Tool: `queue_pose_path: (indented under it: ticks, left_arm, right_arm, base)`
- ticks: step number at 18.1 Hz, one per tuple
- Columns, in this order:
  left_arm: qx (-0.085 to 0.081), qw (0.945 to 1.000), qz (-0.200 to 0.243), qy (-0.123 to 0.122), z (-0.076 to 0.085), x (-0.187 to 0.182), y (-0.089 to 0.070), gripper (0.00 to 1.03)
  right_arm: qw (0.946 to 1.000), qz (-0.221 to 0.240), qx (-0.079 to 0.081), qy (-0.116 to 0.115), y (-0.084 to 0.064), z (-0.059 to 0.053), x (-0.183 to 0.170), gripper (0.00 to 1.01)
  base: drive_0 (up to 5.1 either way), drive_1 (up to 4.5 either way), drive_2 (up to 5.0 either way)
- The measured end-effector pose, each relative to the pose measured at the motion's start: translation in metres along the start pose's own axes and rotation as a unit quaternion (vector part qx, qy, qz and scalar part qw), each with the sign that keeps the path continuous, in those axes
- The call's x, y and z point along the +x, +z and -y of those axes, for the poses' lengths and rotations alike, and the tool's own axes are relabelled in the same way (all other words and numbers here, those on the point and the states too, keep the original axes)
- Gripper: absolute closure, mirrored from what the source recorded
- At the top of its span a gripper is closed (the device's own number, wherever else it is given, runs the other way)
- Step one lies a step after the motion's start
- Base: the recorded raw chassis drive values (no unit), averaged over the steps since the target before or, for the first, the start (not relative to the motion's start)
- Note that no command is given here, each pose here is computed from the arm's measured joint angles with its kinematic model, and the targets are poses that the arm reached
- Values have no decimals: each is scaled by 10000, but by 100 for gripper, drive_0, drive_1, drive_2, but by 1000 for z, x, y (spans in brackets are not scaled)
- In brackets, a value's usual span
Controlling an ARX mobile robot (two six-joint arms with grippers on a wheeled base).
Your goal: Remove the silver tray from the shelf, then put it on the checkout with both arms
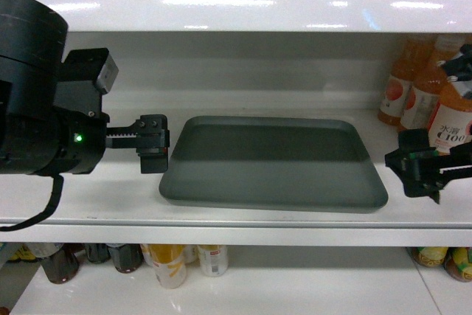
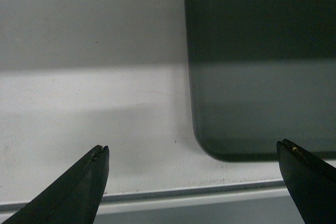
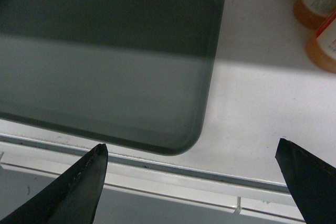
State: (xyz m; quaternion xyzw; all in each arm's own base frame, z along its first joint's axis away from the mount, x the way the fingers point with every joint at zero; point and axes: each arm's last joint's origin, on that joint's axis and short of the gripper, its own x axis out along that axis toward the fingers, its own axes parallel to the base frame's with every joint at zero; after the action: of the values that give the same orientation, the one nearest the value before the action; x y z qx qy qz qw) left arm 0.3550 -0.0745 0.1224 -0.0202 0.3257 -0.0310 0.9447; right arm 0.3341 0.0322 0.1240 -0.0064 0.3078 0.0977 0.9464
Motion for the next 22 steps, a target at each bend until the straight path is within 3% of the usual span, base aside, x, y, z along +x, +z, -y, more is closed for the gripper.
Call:
queue_pose_path:
  ticks: [4,6,11,14,15,16,18,22]
  left_arm:
    - [34,9995,-281,133,3,40,0,5]
    - [54,9990,-435,122,6,57,-2,5]
    - [44,9976,-678,93,14,87,-1,5]
    - [3,9956,-916,169,13,102,-13,5]
    - [-32,9951,-972,187,13,110,-15,5]
    - [-112,9946,-1011,199,14,114,-15,5]
    - [-198,9944,-1028,161,15,116,-12,24]
    - [-316,9939,-1050,126,14,116,-13,49]
  right_arm:
    - [9991,-372,105,-148,4,2,49,3]
    - [9988,-360,90,-323,12,6,72,3]
    - [9959,-698,163,-556,15,15,113,3]
    - [9952,-709,264,-626,25,17,129,3]
    - [9917,-1020,302,-720,10,19,144,3]
    - [9899,-1102,382,-809,9,21,152,5]
    - [9891,-1184,415,-773,8,22,156,29]
    - [9895,-1189,397,-717,8,18,157,54]
  base:
    - [0,0,0]
    - [0,0,0]
    - [0,0,0]
    - [0,0,0]
    - [0,0,0]
    - [0,0,0]
    - [0,0,0]
    - [0,0,0]
